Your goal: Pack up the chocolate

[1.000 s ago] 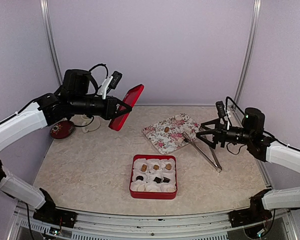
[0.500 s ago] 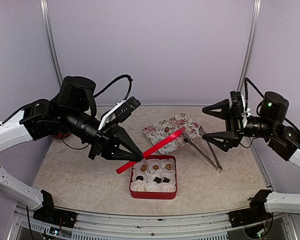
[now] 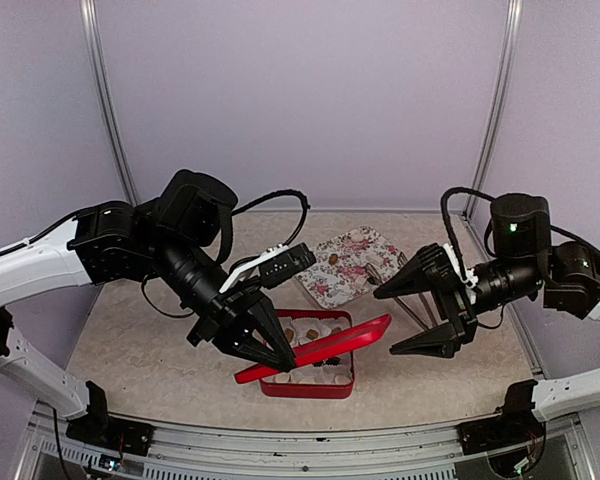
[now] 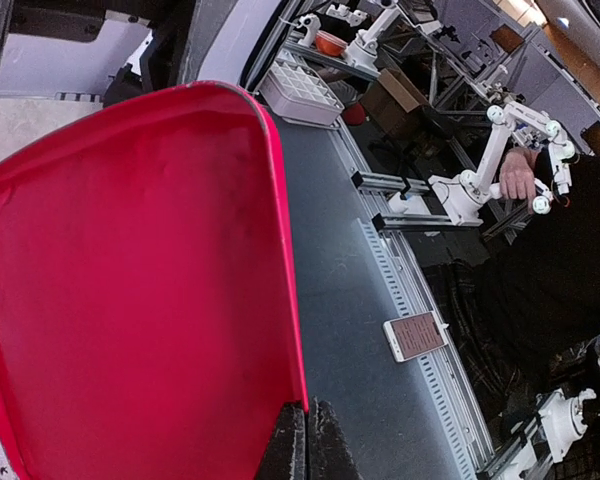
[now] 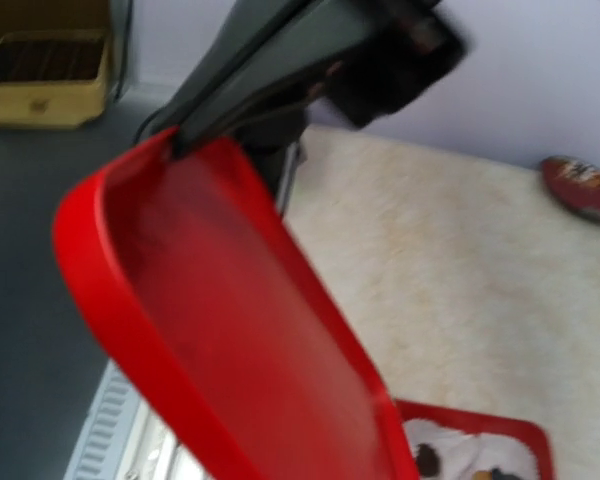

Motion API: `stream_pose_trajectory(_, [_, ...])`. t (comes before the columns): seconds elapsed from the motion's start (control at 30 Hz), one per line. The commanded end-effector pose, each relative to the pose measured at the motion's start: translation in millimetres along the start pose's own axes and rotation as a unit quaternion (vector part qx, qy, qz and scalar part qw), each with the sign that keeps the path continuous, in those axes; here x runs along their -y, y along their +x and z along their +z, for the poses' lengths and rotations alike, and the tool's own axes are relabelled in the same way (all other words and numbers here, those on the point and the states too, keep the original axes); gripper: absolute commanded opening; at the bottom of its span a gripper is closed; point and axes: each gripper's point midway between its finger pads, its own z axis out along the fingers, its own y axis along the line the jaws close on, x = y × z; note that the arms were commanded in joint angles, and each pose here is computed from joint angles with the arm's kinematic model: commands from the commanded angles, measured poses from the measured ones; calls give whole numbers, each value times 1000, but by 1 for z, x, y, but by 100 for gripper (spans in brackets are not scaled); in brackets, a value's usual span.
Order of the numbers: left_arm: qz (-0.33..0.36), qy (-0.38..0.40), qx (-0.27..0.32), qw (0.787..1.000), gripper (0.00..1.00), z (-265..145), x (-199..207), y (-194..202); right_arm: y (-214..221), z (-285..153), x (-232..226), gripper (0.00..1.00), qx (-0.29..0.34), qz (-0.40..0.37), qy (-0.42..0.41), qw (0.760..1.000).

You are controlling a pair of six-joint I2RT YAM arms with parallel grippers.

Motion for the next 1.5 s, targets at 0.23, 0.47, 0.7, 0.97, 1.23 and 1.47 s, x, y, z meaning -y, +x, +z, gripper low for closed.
stream_pose_trajectory(0.23, [36,54,12,998,0,-2,21,-10,17,27,-11,51,-50,-57,4,997])
stream_pose_trajectory(0.47, [35,64,12,997,0,-1,22,-5,16,31,-10,22,-49,-66,7,997])
stream_pose_trajectory(0.7, [33,9,61,998,22,-34,-3,-19,16,31,-2,0,-47,-44,31,997])
stream_pose_trajectory(0.97, [35,-312,261,913,99,-163,-65,-55,17,31,25,0,4,65,119,991])
stream_pose_trajectory(1.23, [-82,-425,300,850,98,-187,-137,5,37,38,68,0,87,222,147,960])
stream_pose_trajectory(1.47, [-164,-442,300,829,97,-170,-179,63,67,38,107,0,145,376,178,898])
